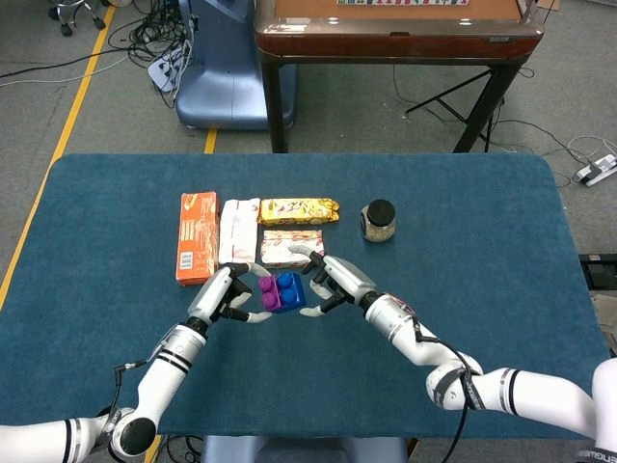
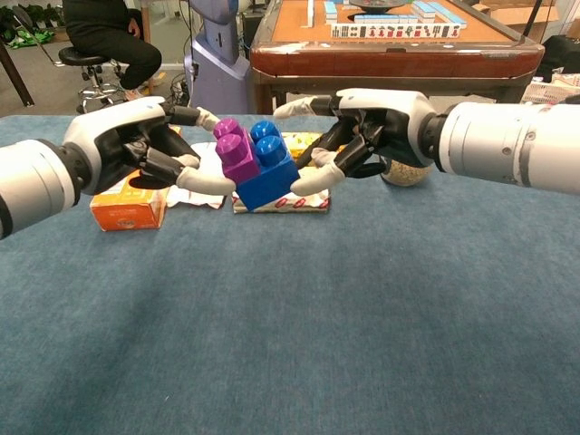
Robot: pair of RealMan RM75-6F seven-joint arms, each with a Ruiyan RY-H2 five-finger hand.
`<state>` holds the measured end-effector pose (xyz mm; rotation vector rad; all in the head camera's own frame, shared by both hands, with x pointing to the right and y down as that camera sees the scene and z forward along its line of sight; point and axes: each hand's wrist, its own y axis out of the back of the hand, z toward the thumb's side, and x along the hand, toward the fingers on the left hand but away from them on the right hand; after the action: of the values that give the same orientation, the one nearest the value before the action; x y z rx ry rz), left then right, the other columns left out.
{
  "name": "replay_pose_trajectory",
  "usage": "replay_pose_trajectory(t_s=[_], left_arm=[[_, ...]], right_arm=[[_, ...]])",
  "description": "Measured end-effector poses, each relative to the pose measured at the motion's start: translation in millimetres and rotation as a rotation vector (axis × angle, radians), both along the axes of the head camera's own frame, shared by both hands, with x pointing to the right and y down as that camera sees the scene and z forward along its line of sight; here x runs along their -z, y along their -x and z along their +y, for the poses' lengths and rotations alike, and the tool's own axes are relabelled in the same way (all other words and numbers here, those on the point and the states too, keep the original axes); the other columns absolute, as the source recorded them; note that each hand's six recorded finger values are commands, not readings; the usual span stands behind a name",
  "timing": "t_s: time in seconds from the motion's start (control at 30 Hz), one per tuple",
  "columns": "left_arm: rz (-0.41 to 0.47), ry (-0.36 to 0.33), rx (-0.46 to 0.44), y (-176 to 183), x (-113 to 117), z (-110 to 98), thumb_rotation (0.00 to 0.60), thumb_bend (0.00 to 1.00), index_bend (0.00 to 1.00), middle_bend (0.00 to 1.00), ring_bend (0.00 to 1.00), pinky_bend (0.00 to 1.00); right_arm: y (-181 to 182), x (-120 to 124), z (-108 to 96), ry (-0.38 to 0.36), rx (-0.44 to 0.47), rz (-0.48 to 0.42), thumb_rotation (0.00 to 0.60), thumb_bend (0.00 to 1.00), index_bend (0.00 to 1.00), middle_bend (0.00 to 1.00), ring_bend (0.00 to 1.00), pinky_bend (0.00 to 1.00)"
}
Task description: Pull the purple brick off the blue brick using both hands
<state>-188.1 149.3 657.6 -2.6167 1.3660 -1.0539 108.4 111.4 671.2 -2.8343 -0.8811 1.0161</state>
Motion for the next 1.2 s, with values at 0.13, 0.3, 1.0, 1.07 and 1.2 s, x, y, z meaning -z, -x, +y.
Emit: replay_pose_trajectory(t_s=[0.13,0.3,1.0,1.07,1.2], left_arm=[[0.0,0.0,-0.004,0.9,-0.3,1.3,0.6,0.18,0.59,1.0,0.98,1.0],[0.006,-0.001,-0.001,2.5,-0.5,2.6,0.6,0.18,0.59,1.0,0.98,1.0],[0.063,0.04,0.017,0.4,-3.7,7.2,0.6,0.18,0.59,1.0,0.98,1.0],[0.072,0.051,0.021,0.2,-3.9,7.2,0.6,0.18,0.59,1.0,0.98,1.0],[0.084,0.065,0.025,-0.1,-4.0,7.4,0.6,0.18,0.6,1.0,0.98,1.0]], right_arm=[[3.5,-3.0,1.5,0.023,0.002,-0.008,0.6,0.0,0.2,0.95,1.0,1.0],[7.4,-7.0,4.0,0.052,0.01,-0.013,0.6,0.0,0.3,0.96,1.0,1.0],[10.4,-14.9,4.4,0.057,-0.011,-0.013,0.6,0.3,0.59,1.0,1.0,1.0],[10.0,-15.7,4.8,0.052,-0.006,-0.007,0.6,0.3,0.6,1.0,1.0,1.0],[9.1,-17.1,5.5,0.038,0.005,0.008,0.6,0.3,0.6,1.0,1.0,1.0]])
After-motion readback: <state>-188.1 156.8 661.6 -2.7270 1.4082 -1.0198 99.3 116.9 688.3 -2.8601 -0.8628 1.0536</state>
